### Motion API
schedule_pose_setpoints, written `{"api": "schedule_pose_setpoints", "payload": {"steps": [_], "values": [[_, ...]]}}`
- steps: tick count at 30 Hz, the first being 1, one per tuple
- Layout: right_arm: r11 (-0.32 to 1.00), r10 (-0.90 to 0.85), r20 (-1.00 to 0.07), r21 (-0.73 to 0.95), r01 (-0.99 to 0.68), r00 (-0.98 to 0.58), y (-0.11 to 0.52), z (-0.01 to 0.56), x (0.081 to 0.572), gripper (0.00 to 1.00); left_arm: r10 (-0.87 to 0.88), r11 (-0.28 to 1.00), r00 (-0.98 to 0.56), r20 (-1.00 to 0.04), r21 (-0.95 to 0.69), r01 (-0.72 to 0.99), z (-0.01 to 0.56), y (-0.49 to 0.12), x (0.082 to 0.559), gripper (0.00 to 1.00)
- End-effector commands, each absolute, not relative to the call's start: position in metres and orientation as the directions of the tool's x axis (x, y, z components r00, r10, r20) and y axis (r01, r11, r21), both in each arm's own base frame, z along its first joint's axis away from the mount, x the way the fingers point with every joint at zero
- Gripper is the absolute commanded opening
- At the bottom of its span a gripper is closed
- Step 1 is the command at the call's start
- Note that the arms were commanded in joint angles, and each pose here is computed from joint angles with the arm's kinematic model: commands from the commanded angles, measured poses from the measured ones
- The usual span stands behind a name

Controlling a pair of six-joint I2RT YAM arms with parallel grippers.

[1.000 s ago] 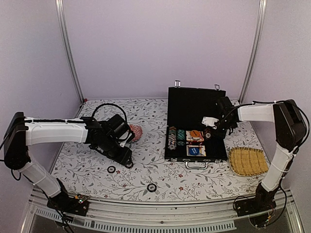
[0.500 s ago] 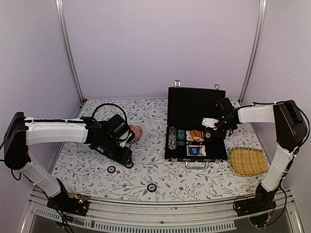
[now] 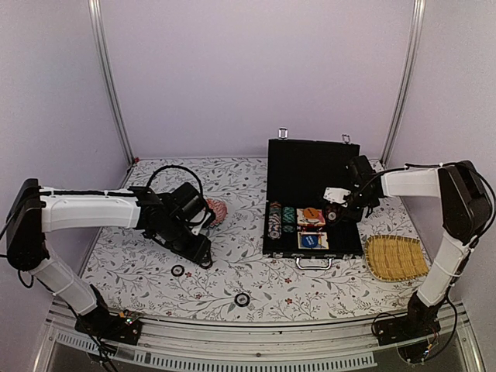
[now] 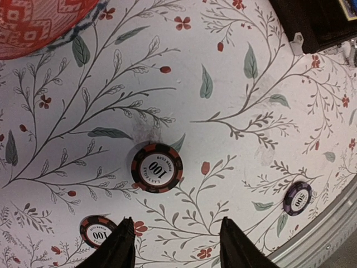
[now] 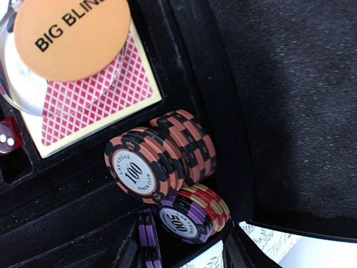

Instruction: Pack up texas hold em set

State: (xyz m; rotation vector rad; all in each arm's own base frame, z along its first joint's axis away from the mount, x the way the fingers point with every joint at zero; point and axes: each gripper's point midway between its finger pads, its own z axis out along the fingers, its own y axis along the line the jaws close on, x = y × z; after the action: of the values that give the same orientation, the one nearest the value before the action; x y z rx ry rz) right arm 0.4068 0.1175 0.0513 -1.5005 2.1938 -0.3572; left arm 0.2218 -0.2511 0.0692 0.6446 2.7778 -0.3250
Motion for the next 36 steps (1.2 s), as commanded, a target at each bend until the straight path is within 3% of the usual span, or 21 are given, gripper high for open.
{"api": "schedule_pose_setpoints", "payload": {"steps": [1,13,36], "values": [[0.397,-0.916,-0.256,-0.470,-0.788,-0.309,0.116,0.069,0.407,0.51,0.391,0.876,-0.866,-0.313,-0.162,0.454,0.068,-0.253,0.226,0.53],[0.390,-0.921,-0.202,-0.480,-0.785,-0.334,0.109,0.057,0.412,0.53,0.388,0.877,-0.867,-0.313,-0.165,0.452,0.068,-0.251,0.224,0.53],[0.436,-0.899,-0.222,-0.525,-0.731,-0.377,0.102,0.072,0.427,0.53,0.386,0.875,-0.863,-0.326,-0.167,0.454,0.072,-0.251,0.222,0.53]]}}
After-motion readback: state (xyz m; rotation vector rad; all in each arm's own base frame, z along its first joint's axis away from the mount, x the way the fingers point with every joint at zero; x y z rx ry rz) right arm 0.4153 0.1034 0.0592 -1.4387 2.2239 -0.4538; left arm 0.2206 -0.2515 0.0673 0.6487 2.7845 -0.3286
